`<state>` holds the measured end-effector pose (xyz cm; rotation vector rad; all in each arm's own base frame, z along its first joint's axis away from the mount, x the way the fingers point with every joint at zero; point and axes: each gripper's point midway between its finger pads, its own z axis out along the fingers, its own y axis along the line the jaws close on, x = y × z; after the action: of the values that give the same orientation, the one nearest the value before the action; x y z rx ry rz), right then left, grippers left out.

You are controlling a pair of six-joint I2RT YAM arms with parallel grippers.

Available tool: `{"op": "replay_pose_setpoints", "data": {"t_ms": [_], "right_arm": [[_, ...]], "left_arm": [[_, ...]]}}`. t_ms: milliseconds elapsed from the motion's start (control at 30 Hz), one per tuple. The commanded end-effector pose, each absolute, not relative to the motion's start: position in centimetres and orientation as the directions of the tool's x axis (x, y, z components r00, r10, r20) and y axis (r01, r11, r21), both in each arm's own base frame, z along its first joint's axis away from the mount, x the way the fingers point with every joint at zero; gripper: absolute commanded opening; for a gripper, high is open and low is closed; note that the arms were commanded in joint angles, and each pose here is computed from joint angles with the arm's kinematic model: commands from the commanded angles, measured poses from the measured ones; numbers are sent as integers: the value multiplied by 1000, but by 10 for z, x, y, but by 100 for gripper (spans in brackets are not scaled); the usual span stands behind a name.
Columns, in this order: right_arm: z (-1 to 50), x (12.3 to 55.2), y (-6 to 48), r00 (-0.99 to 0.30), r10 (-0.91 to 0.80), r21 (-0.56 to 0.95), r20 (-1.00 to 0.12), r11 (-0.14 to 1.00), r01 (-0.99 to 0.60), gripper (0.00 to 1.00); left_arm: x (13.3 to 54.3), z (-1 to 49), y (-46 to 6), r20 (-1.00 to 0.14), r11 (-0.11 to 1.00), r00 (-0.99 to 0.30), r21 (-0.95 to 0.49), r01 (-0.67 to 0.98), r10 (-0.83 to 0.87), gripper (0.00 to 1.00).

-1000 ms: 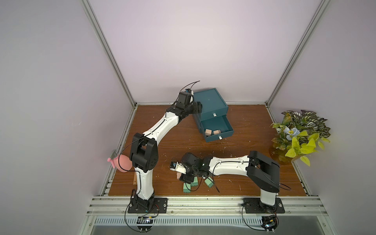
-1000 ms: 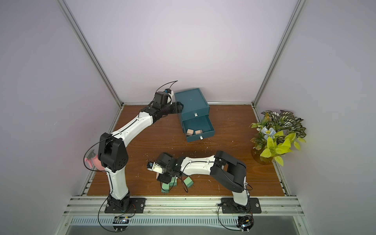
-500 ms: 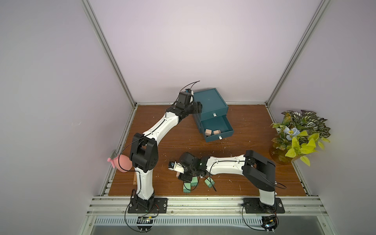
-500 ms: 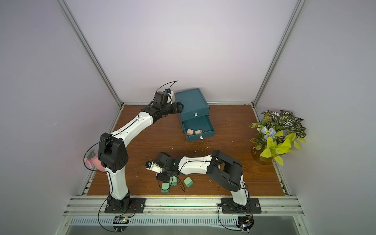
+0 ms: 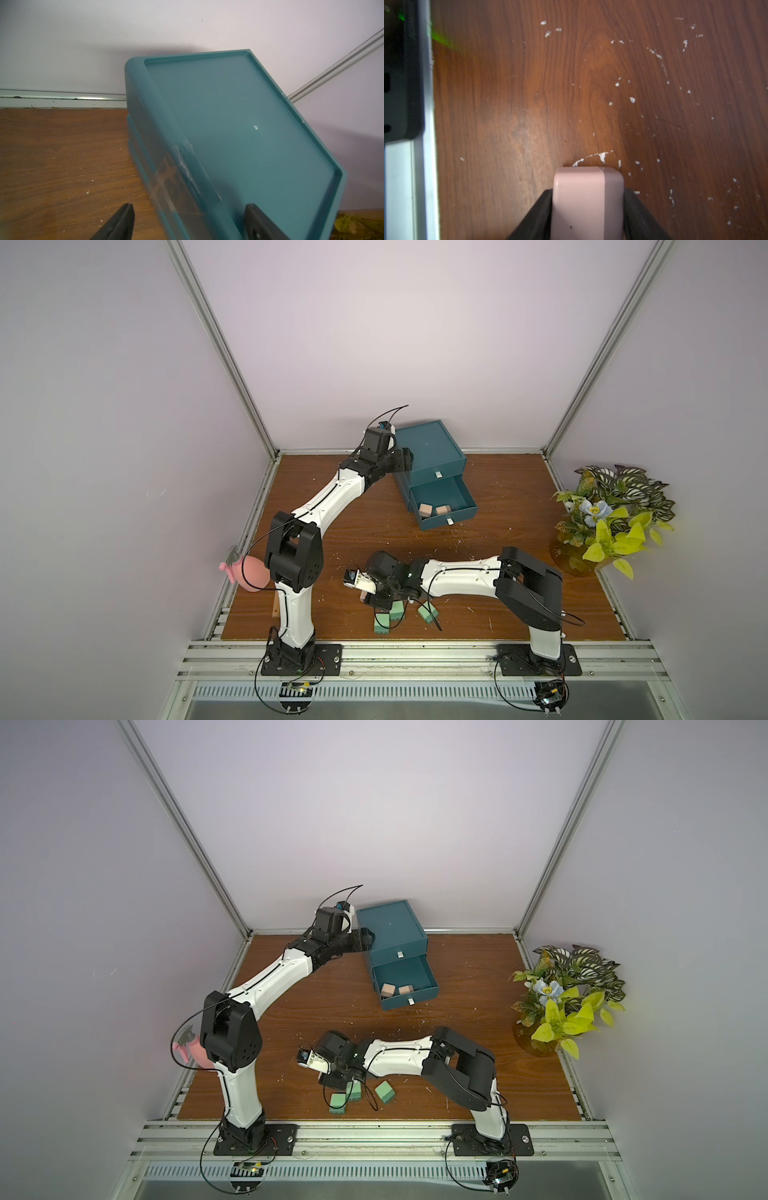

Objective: Place the plugs into the drawer by color
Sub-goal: Pick up the plug from the center of the board.

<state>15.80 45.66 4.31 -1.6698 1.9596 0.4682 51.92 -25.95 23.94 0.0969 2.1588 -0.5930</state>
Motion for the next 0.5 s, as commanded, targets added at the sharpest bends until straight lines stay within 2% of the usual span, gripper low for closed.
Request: {"op": "replay_pose_setpoints", "data": {"t_ms": [0,467], "right_arm": [[64,163,463,-102,-780,-97,-617,204,-974,50],[90,179,459,-148,-745,-138,-650,307,-942,43]], "left_arm": [[511,200,-249,-710,908,-697,-354,226,-103,79],[511,203,-249,-714,907,-693,-354,228,-104,79]]}}
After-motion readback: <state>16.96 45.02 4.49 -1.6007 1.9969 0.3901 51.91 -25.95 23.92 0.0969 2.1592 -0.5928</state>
